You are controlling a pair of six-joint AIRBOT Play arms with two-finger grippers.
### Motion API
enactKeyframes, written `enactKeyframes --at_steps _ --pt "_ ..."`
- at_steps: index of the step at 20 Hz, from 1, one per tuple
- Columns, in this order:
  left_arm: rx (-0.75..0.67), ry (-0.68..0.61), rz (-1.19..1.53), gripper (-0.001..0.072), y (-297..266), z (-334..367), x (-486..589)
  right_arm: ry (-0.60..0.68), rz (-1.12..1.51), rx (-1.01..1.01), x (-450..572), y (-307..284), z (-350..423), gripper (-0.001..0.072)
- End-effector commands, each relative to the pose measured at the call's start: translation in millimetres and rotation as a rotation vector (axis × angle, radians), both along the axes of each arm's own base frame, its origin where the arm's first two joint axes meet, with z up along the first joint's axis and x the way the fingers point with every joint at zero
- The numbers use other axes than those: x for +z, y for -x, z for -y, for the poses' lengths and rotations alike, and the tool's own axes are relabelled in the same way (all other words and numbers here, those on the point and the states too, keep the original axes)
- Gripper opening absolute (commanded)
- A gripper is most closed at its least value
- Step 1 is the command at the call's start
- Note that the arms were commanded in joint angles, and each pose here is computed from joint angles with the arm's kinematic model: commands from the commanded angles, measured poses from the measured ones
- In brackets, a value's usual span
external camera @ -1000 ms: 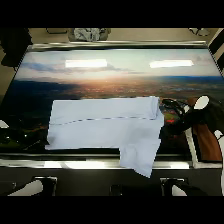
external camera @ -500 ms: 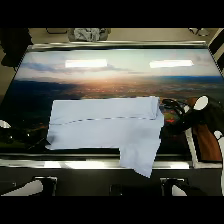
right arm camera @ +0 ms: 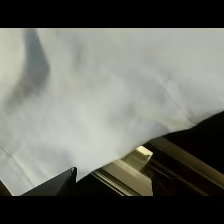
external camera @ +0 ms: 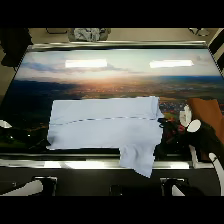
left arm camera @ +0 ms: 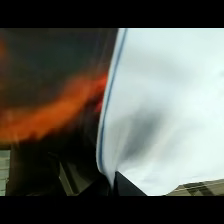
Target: Fold the shirts.
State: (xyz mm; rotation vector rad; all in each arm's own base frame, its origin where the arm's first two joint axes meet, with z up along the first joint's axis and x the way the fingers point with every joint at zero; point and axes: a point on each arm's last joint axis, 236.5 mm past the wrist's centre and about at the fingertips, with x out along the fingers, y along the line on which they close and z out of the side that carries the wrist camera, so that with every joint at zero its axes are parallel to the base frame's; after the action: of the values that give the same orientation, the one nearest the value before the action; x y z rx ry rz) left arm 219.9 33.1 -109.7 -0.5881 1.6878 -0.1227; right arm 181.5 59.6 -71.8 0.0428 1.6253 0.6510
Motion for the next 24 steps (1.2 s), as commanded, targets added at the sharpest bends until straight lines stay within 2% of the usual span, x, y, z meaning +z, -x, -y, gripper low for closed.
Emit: enactKeyframes --at_steps 1,3,10,11,12,13,16,20,22,24 --pt "-0.017 0.013 -0.003 0.0032 2.6 2.1 2.5 -0.019 0.037 -0.078 -24.7 5.5 -9.9 0.0531" --pt "-0.016 0.011 -0.001 0.0032 1.9 1.6 2.1 -0.036 0.055 -0.123 -23.5 -3.0 -14.7 0.0493" --pt "-0.027 0.006 0.014 0.0032 0.1 0.4 1.5 -0.028 -0.013 -0.181 -37.0 -2.0 -14.4 0.0477" --pt "-0.033 0.007 0.016 0.0032 0.1 0.4 1.3 -0.029 -0.025 -0.182 -39.1 -1.0 -14.6 0.0342" --pt "-0.032 0.005 0.018 0.0032 -0.4 0.0 1.3 -0.031 -0.024 -0.186 -39.4 -1.7 -15.1 0.0111" --pt "-0.032 0.004 0.021 0.0032 -1.5 -0.5 2.2 -0.039 -0.017 -0.190 -37.1 -4.7 -16.6 0.0056" --pt "-0.029 -0.018 0.087 0.0032 -21.6 -8.1 20.0 -0.060 0.048 -0.143 -13.1 -24.0 -17.3 0.0055" --pt "0.022 -0.059 0.344 0.0030 -78.1 -14.9 92.5 -0.028 0.362 -0.134 70.4 -99.7 -4.3 0.0051" --pt "0.057 -0.052 0.420 0.0030 -100.3 -12.6 118.0 -0.009 0.512 -0.184 113.9 -141.8 4.1 0.0050" --pt "0.060 -0.098 0.497 0.0029 -128.6 -15.0 131.7 -0.001 0.606 -0.219 134.2 -178.5 11.2 0.0050"
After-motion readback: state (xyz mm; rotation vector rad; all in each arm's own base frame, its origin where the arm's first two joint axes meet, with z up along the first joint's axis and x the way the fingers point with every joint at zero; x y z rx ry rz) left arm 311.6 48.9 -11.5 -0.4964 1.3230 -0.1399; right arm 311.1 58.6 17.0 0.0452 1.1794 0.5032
